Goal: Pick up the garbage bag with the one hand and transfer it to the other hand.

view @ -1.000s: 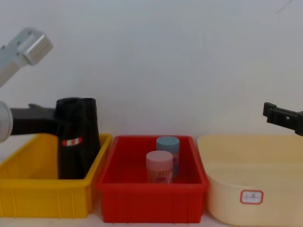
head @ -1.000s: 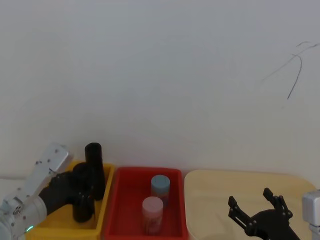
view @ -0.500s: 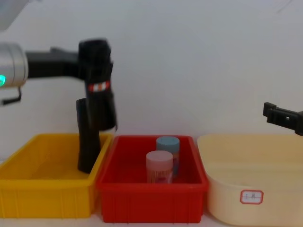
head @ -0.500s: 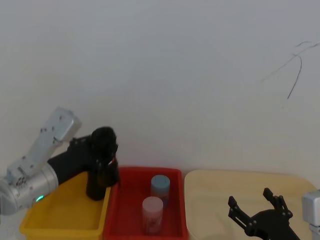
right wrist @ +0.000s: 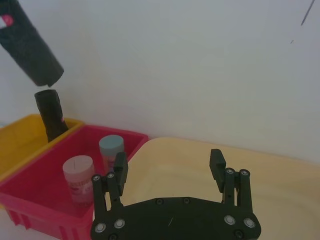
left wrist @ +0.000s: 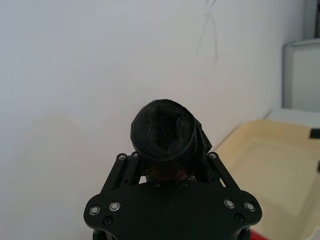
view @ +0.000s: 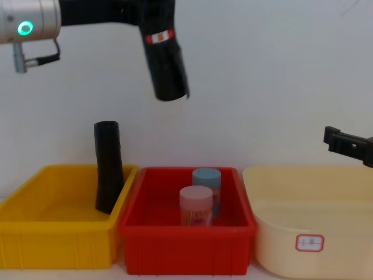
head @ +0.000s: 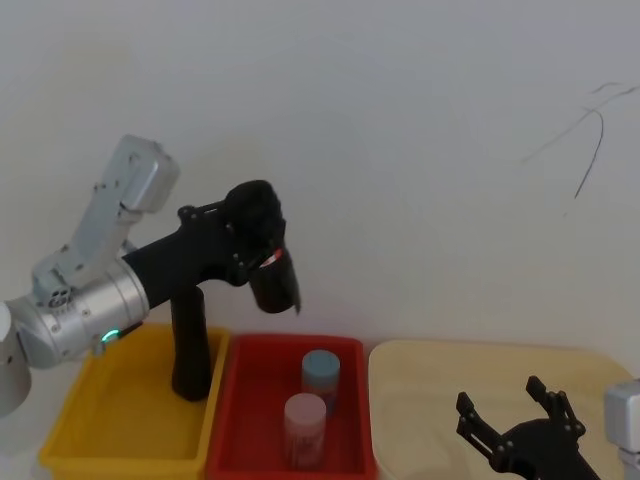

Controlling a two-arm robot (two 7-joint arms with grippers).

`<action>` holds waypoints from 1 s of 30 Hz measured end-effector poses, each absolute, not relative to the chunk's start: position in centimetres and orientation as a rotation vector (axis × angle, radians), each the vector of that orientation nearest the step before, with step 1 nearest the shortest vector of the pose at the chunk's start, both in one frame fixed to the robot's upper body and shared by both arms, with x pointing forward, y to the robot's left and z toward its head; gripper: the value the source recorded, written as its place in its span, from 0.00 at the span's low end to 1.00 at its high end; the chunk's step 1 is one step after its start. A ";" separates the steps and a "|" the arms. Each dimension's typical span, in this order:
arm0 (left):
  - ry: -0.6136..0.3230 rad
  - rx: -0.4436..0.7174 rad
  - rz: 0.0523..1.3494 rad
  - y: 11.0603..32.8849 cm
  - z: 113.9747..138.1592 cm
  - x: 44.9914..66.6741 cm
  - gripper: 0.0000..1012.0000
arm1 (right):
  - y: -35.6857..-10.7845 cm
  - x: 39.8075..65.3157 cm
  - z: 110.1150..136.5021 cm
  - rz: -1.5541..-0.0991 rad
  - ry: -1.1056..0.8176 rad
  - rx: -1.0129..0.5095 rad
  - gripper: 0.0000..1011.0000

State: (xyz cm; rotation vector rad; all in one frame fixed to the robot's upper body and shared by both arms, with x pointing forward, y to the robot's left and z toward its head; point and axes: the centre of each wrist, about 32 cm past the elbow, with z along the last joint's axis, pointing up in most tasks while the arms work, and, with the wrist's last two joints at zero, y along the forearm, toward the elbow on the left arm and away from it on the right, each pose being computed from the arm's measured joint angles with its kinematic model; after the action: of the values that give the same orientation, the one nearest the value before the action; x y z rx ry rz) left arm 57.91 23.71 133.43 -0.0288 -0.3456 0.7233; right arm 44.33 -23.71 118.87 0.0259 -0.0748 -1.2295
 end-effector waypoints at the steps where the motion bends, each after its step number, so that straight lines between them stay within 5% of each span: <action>1: -0.346 -0.034 0.716 23.5 133.6 57.9 0.38 | -23.7 44.3 118.9 -1.229 -0.075 0.026 0.99; 16: -0.296 -0.058 0.604 21.7 135.2 58.1 0.38 | -23.8 44.3 119.0 -1.227 -0.079 0.026 0.99; 30: -0.281 -0.061 0.569 21.1 135.6 58.1 0.38 | -25.3 45.3 121.9 -1.116 -0.118 0.002 0.99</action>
State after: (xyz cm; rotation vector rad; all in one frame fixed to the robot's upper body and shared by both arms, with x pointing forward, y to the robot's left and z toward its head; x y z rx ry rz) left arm 58.09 21.10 135.61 -0.0611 -0.2806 0.5691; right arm 45.33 -25.26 121.86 0.0018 -0.1181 -1.1157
